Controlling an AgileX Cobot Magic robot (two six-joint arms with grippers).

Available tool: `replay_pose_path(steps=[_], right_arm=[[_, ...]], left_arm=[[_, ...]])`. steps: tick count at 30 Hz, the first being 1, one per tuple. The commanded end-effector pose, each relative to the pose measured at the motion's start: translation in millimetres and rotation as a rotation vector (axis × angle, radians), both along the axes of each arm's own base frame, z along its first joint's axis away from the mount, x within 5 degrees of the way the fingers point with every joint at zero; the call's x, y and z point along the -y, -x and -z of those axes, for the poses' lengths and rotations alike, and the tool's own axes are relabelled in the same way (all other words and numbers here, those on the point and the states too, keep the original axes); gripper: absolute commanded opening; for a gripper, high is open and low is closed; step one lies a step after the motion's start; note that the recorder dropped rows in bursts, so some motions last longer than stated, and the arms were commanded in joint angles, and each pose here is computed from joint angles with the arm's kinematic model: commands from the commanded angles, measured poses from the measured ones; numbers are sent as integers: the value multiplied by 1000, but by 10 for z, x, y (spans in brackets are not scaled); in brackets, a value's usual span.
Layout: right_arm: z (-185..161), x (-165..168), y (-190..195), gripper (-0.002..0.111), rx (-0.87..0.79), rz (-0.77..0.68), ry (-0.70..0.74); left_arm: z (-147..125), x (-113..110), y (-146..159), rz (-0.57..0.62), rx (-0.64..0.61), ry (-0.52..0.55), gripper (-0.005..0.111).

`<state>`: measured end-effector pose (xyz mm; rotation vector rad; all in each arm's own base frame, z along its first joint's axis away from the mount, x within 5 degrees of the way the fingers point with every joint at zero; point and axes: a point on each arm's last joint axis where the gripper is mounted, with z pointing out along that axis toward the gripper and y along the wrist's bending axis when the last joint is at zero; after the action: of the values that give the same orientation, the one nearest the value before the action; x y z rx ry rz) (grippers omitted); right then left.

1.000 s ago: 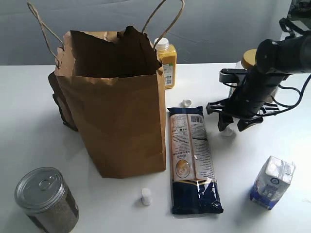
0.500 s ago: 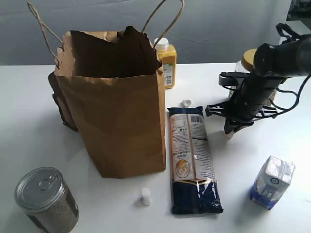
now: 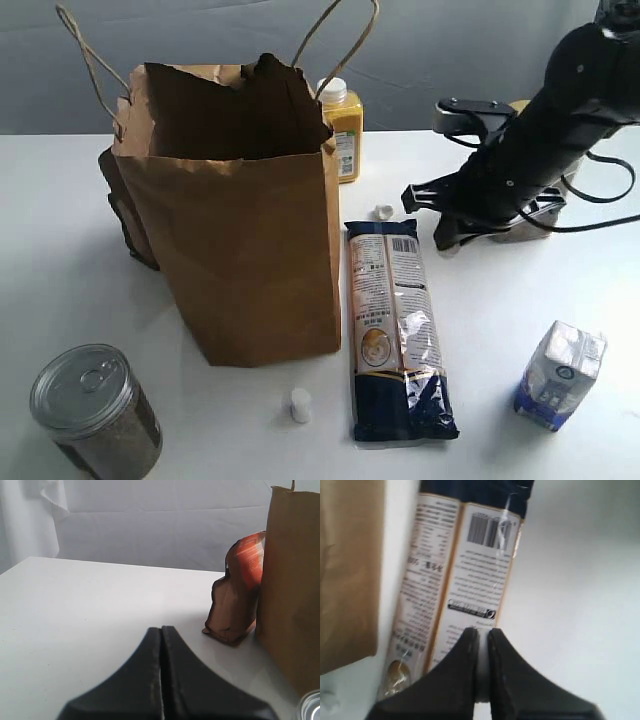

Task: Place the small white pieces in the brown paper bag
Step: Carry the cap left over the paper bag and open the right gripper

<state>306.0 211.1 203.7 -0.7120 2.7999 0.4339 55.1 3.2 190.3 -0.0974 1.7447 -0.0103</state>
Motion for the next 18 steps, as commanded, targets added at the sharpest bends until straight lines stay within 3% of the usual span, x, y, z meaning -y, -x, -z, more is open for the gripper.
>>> replay_pose_path(steps=[1, 12, 18], right_arm=[[-298, 53, 415, 0, 100, -46, -54], [-1261, 27, 1508, 0, 248, -165, -428], [-1553, -194, 1791, 0, 332, -264, -566]], left_arm=[[8, 5, 1, 5, 3, 13, 0], [8, 5, 1, 5, 3, 13, 0], [8, 5, 1, 5, 3, 13, 0]])
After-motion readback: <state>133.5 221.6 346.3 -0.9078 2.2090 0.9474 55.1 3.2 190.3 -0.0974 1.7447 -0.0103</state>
